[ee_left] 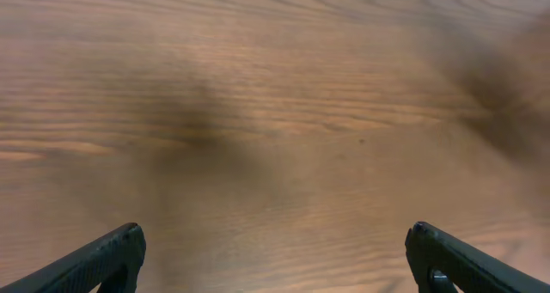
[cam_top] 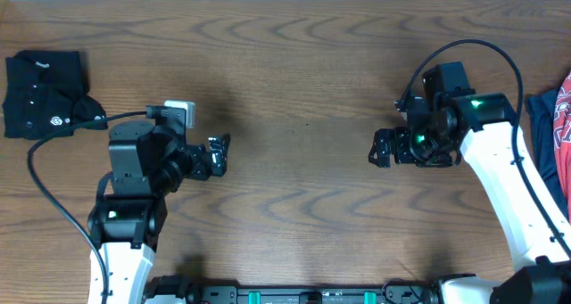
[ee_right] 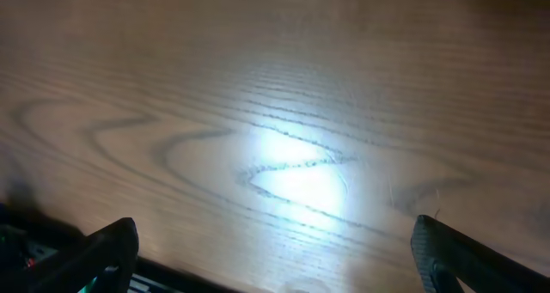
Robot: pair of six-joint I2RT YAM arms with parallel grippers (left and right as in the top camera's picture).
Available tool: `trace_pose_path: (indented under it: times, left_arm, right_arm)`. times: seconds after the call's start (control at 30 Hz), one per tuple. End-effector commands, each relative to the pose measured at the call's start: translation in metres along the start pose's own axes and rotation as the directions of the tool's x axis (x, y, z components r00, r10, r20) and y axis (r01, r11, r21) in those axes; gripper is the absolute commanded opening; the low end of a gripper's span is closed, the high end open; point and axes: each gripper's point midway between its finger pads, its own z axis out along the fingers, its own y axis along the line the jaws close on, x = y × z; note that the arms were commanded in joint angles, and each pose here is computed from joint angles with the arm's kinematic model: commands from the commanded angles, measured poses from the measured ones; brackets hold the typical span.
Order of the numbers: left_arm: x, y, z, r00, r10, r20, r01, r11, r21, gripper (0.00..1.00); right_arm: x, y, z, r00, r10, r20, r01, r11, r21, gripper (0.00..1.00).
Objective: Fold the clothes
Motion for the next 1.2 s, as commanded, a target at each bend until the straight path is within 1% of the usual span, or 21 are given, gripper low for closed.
trace_pose_path:
  times: [0.0, 0.07, 0.2, 0.57, 0.63, 0.7, 0.77, 0.87, 1.03, 1.17]
  left_arm:
    - [-0.003, -0.011, -0.003, 1.0, -0.014, -0.005, 0.014, 0.998, 0.055, 0.98]
    - [-0.001, -0.011, -0.002, 1.0, -0.017, -0.012, 0.017, 0.998, 0.054, 0.98]
    - [-0.001, -0.011, -0.002, 1.0, -0.017, -0.013, 0.018, 0.998, 0.054, 0.98]
    - [0.0, -0.01, -0.001, 1.0, -0.022, -0.018, 0.023, 0.998, 0.054, 0.98]
    - [0.001, -0.009, 0.001, 0.999, -0.027, -0.029, 0.028, 0.998, 0.053, 0.98]
    - [0.006, -0.008, 0.006, 0.998, -0.036, -0.053, 0.039, 0.998, 0.05, 0.98]
    - [0.01, -0.005, 0.012, 0.996, -0.047, -0.081, 0.051, 0.998, 0.047, 0.98]
    - [0.02, 0.0, 0.024, 0.989, -0.066, -0.132, 0.072, 0.996, 0.043, 0.98]
    - [0.032, -0.012, 0.038, 0.974, -0.089, -0.207, 0.119, 0.983, 0.138, 0.98]
    - [0.041, -0.016, 0.048, 0.963, -0.091, -0.254, 0.133, 0.979, 0.156, 0.98]
  right_arm:
    - [-0.008, -0.003, -0.002, 0.999, -0.028, 0.024, 0.028, 0.999, 0.037, 0.99]
    - [-0.008, -0.007, -0.003, 0.999, -0.028, 0.027, 0.026, 0.998, 0.058, 0.99]
    - [-0.007, 0.0, -0.002, 1.0, -0.01, 0.021, 0.009, 1.0, 0.021, 0.99]
    - [-0.015, -0.004, -0.004, 0.998, -0.011, 0.054, 0.01, 0.999, 0.032, 0.99]
    - [-0.016, -0.014, -0.008, 0.998, 0.027, 0.058, -0.029, 0.998, 0.051, 0.99]
    - [-0.015, -0.031, -0.016, 0.994, 0.096, 0.052, -0.1, 0.991, 0.085, 0.99]
    - [-0.015, -0.052, -0.026, 0.983, 0.176, 0.052, -0.181, 0.974, 0.139, 0.99]
    - [-0.017, -0.078, -0.049, 0.967, 0.247, 0.066, -0.255, 0.945, 0.206, 0.99]
    - [-0.027, -0.099, -0.093, 0.944, 0.296, 0.148, -0.325, 0.91, 0.257, 0.99]
    - [-0.033, -0.114, -0.123, 0.911, 0.348, 0.221, -0.399, 0.88, 0.259, 0.99]
